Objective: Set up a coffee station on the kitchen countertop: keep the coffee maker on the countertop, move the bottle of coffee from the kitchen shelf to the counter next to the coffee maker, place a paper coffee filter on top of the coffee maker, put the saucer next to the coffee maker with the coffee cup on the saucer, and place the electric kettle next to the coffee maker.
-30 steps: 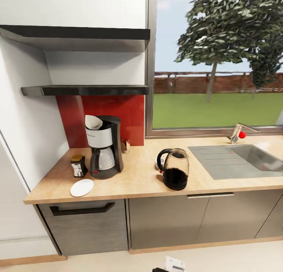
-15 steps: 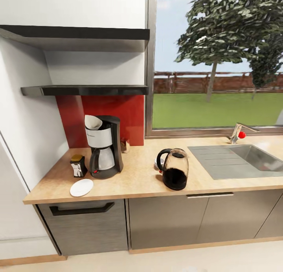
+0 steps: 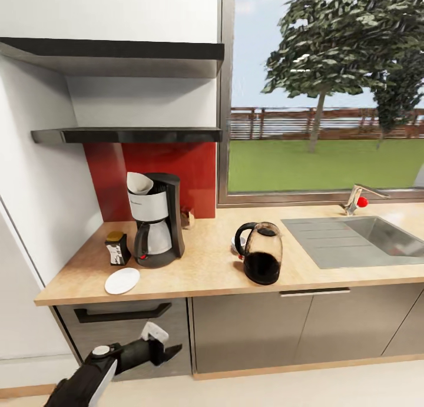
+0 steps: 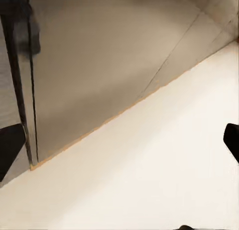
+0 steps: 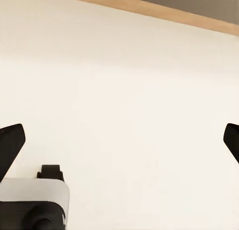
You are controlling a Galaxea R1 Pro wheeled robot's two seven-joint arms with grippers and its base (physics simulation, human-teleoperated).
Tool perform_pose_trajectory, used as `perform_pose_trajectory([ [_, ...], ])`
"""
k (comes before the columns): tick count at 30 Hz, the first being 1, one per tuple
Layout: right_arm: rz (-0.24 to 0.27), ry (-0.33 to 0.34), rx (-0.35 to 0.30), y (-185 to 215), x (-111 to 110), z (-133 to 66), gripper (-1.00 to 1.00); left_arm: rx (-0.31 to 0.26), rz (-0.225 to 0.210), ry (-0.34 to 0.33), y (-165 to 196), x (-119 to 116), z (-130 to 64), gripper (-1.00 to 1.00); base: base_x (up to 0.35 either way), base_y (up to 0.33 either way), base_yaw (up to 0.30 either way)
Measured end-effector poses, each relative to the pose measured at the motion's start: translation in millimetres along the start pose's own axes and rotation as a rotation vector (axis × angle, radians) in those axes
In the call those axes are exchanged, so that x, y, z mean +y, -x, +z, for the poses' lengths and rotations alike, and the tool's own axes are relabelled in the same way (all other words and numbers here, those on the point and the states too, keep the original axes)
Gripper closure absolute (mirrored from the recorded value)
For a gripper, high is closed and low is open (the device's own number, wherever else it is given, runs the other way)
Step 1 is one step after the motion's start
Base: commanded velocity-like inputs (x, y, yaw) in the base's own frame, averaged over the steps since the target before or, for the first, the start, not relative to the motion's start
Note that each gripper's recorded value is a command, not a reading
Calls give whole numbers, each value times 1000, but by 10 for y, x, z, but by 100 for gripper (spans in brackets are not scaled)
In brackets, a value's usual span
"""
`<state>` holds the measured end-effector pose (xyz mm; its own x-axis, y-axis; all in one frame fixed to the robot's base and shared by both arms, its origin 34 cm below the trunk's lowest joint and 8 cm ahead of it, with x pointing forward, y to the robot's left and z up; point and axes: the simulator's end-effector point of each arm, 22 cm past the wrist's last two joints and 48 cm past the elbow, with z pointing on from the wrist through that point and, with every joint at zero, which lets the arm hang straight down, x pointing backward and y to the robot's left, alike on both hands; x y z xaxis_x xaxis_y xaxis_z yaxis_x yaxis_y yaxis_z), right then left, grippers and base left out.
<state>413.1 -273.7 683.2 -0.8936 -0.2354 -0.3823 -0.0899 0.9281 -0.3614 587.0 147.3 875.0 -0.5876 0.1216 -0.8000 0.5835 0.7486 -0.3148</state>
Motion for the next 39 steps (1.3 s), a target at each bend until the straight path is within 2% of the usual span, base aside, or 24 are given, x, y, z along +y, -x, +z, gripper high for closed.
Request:
perform_pose_trajectory([
  [3, -1, 0, 2, -12, -2, 0, -100, -11, 33, -26, 393, -87, 126, -100, 0, 0, 0],
  [5, 0, 0, 1, -16, 0, -1, -100, -41, 58, -49, 964, -203, 238, -100, 0, 0, 0],
  [6, 2, 0, 0, -12, 1, -2, -100, -49, 62, -54, 1139, -230, 261, -100, 0, 0, 0],
  [10, 19, -2, -34, 60, -9, -1, -100, -73, 76, -67, 1666, -315, 311, -100, 0, 0, 0],
  [15, 38, -6, -78, 131, -30, -3, -100, -111, 111, -58, 2121, -301, 278, -100, 0, 0, 0],
  [19, 42, -10, -86, 129, -46, -1, -100, -123, 121, -50, 2251, -271, 252, -100, 0, 0, 0],
  [24, 44, -11, -91, 132, -54, -3, -100, -136, 111, 51, 2263, -57, 249, -100, 181, 0, 0],
  [39, 42, -12, -89, 123, -57, -2, -100, -154, 119, 22, 2367, -302, 372, -100, 153, -16, -35],
])
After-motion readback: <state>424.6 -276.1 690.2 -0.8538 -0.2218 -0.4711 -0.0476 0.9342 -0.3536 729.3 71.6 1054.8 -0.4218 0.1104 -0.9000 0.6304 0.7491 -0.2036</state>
